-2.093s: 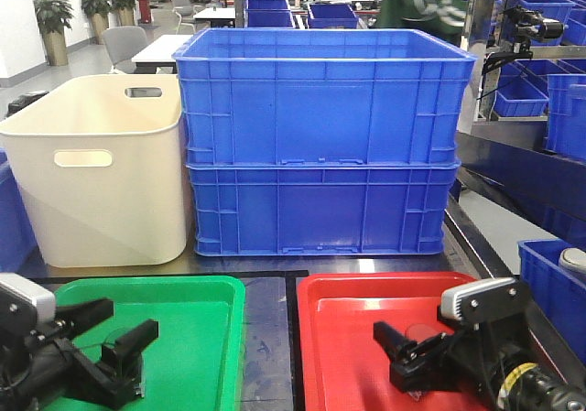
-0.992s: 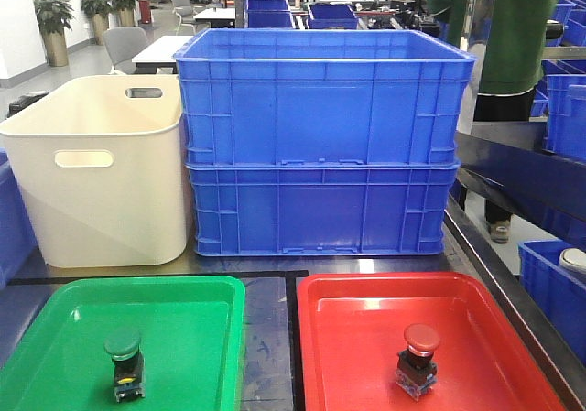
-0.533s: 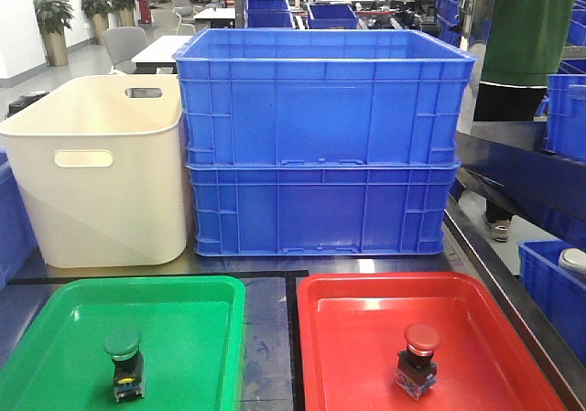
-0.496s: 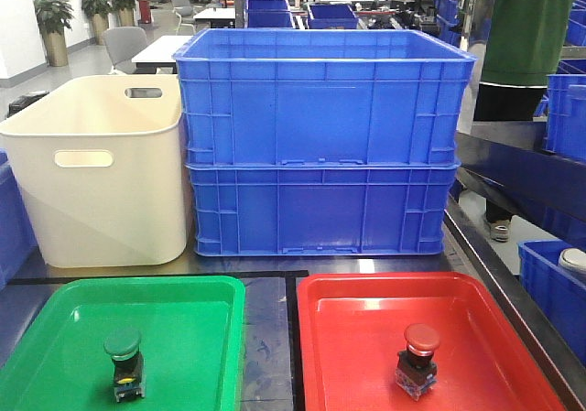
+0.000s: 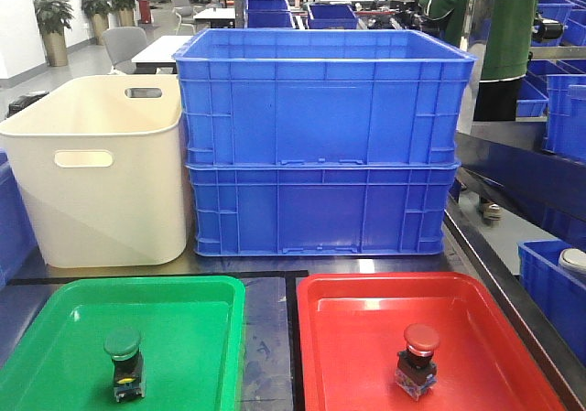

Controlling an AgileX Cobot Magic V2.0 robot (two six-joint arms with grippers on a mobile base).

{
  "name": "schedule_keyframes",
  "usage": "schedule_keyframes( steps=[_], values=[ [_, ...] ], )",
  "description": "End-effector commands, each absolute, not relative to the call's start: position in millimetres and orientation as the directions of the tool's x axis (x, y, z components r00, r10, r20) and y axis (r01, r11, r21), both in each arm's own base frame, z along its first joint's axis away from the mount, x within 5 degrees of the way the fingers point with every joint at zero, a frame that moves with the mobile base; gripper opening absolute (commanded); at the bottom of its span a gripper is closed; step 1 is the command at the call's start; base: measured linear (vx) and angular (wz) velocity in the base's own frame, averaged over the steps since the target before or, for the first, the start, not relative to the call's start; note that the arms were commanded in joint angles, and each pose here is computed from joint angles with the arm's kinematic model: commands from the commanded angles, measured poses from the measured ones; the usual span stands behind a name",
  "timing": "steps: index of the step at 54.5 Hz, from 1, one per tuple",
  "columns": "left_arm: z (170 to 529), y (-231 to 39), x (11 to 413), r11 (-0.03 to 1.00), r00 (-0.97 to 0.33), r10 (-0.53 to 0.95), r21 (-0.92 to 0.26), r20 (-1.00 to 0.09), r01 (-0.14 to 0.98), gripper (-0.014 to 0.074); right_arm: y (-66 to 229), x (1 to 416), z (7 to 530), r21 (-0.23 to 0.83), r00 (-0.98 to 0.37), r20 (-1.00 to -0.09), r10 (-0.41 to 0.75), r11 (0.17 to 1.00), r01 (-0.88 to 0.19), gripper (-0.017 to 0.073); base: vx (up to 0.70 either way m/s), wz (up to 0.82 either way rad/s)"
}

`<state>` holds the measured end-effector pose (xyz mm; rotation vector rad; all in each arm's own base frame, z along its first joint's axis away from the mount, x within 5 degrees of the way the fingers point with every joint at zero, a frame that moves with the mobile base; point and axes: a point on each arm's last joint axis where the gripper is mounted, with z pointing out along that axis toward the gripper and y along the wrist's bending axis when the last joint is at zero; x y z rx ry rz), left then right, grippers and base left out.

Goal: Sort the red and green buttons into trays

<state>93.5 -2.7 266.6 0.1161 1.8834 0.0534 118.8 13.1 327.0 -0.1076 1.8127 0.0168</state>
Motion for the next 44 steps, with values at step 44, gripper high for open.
schedule_keyframes(
  steps=[44],
  values=[
    [217.4,1.7,53.5,0.998,0.150,-0.058,-0.062,-0.987,-0.022,-0.0006,15.3,119.3,342.4,-0.058,-0.146,-0.987,-0.073,0.993,-0.106,-0.0008,0.00,0.00]
  ],
)
